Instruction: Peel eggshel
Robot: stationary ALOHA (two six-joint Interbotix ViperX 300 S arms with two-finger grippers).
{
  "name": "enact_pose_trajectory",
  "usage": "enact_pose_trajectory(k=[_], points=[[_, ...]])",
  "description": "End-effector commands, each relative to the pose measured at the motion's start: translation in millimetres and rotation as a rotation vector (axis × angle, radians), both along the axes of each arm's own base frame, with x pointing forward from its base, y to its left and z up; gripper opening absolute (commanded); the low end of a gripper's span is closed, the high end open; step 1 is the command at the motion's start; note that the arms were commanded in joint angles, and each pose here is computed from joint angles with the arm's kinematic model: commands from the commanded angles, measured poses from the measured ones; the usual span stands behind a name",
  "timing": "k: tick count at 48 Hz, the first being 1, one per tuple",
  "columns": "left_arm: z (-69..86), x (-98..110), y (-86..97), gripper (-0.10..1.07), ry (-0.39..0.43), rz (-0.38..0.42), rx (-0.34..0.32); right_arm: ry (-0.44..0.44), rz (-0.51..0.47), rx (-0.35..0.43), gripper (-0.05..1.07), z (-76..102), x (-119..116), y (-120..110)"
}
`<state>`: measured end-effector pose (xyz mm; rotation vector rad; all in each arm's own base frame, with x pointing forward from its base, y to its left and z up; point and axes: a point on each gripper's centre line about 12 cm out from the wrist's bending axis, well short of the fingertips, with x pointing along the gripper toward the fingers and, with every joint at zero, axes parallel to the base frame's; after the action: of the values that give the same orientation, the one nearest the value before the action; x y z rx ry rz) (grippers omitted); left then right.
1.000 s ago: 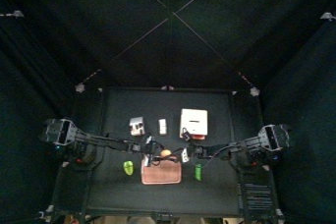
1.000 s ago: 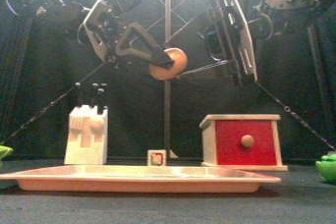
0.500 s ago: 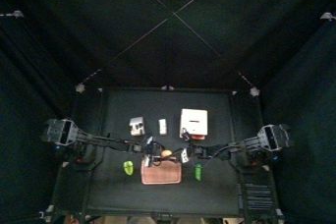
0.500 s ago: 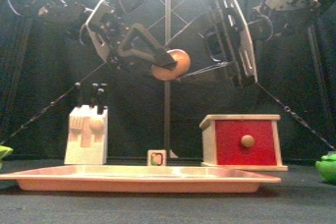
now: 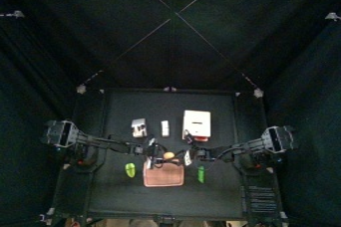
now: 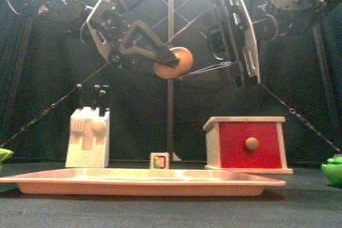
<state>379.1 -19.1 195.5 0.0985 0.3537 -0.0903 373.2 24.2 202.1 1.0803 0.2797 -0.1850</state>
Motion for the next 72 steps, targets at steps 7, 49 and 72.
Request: enact_pose_trajectory(k=[7,49,72], points=[[12.0,-2.8,1.1,0.53,-0.037,0.001,0.001,-0.046,-0.007,0.006,0.92,15.5,-3.0,-2.3],[9.8,0.1,-0.6,0.53,-0.061,-0.005,-0.003,-0.085,-0.017,-0.052,0.96,28.6,0.4,-19.3],[7.6,2.7,2.2,0.53,-0.058,0.002,-0.003,-0.083,-0.018,-0.055,0.96,27.6,0.8,-20.4]])
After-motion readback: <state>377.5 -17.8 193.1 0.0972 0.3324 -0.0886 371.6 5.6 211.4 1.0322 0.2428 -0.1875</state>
